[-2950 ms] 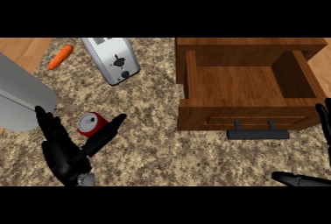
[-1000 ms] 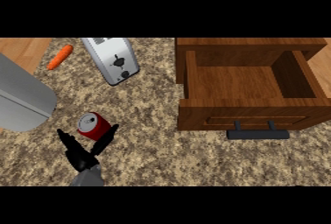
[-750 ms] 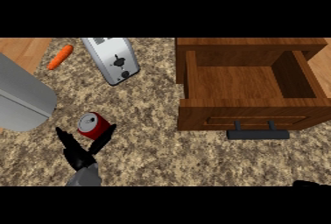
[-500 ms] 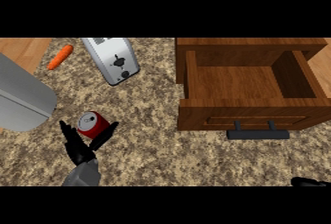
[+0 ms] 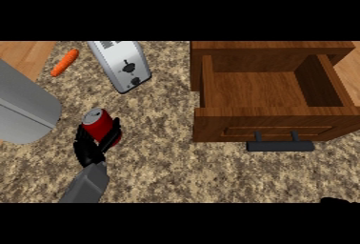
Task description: Pick up the can, place it into the drawer and close the drawer
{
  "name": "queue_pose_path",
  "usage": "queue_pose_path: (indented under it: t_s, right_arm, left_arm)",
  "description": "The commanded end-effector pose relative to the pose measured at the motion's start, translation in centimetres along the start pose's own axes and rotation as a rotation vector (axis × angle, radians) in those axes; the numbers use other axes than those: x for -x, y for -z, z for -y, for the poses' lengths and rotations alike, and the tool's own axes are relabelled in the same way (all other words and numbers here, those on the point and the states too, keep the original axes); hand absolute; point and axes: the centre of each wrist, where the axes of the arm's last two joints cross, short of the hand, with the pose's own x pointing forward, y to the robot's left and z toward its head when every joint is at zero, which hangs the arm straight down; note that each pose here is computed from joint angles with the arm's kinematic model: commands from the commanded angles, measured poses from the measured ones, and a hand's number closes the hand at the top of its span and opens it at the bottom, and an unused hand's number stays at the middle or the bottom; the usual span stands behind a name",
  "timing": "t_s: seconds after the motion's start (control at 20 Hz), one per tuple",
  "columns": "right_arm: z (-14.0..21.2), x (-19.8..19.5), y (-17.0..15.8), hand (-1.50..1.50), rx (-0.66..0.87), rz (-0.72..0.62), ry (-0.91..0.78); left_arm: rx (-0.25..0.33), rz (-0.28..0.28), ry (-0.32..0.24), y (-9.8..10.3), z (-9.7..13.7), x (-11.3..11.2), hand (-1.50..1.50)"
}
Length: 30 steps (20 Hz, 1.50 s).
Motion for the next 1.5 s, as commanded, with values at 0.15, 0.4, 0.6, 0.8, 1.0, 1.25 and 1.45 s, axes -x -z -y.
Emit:
queue_pose_path:
  t_s: [0.15, 0.4, 0.6, 0.8, 1.0, 1.25, 1.45]
  right_arm:
    - [-0.3, -0.3, 0.8, -1.5, 0.014, 0.022, -0.022]
    - [-0.3, -0.2, 0.1, -1.5, -0.007, 0.017, -0.003]
    - [-0.6, -0.7, 0.8, -1.5, 0.009, 0.034, -0.017]
    - [-0.4, 0.4, 1.4, -1.5, 0.039, 0.021, -0.024]
    - [0.0, -0.9, 1.3, -1.5, 0.051, 0.036, -0.035]
    - [0.2, 0.2, 1.1, -1.5, 0.062, 0.026, -0.065]
    - [0.3, -2.5, 0.0, -1.5, 0.039, 0.032, -0.052]
  left_arm:
    - [0.172, 0.048, -0.002, 1.9, 3.4, -2.3, 1.5]
    - [0.667, 0.01, 0.043, 1.3, 4.0, -2.2, 1.5]
    - [0.765, 0.009, -0.043, 1.0, 6.8, -3.7, 1.5]
    - [0.809, 0.036, -0.063, 0.8, 8.6, -5.3, 1.5]
    - [0.834, 0.078, -0.009, 1.3, 11.4, -8.9, 1.5]
    - [0.931, 0.109, -0.008, -0.9, 15.4, -14.1, 1.5]
    - [0.936, 0.117, -0.01, -1.7, 17.9, -17.6, 1.5]
